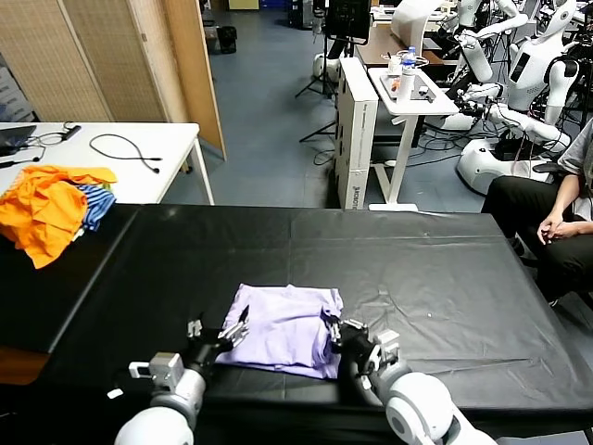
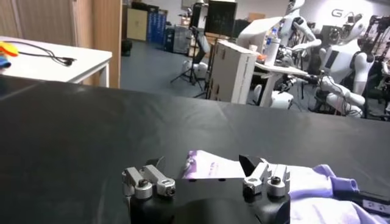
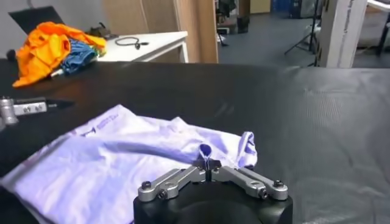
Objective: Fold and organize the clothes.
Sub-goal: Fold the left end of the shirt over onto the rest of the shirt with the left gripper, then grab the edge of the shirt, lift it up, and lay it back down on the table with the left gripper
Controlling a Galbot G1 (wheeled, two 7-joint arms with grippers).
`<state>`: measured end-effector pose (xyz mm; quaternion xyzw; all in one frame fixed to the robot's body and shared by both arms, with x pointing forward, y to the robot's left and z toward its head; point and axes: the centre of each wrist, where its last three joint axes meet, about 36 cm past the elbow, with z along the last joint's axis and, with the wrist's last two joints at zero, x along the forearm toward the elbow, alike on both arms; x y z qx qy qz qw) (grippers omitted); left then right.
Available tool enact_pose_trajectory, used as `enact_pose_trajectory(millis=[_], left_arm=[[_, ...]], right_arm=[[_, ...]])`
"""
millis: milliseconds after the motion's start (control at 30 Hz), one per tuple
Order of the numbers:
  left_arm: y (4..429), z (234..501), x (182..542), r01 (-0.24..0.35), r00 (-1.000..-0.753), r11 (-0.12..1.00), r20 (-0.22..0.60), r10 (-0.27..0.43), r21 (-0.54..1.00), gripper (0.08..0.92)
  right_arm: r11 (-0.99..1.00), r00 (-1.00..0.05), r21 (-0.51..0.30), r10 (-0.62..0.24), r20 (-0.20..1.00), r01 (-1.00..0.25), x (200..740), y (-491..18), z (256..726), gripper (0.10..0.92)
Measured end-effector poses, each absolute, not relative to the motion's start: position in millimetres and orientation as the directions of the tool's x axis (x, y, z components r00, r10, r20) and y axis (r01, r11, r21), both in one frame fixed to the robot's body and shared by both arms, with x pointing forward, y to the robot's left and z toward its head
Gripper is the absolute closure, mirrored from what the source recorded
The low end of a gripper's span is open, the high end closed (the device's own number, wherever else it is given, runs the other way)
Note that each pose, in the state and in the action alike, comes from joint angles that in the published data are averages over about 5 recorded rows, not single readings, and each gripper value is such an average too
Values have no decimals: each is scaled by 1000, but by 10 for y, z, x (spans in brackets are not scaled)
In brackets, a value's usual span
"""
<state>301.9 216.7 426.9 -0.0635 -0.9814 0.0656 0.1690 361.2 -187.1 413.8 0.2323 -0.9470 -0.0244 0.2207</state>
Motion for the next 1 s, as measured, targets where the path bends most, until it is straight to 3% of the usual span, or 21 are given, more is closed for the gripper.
enact_pose_trajectory(millis=[267, 400, 1000], left_arm=[[2254, 4173, 3049, 95, -937, 977, 315, 153, -191, 92], [2294, 4092, 3055, 87, -937, 971, 312, 156, -223, 92], [2283, 3731, 3088, 58, -935, 938, 311, 171, -343, 92]], right_arm=[[898, -818, 156, -440, 371, -412, 3530, -2104, 4370, 287], [905, -840, 153, -425, 337, -397, 3411, -2258, 4539, 132], [927, -885, 155, -374, 279, -343, 3137, -2454, 4802, 115]])
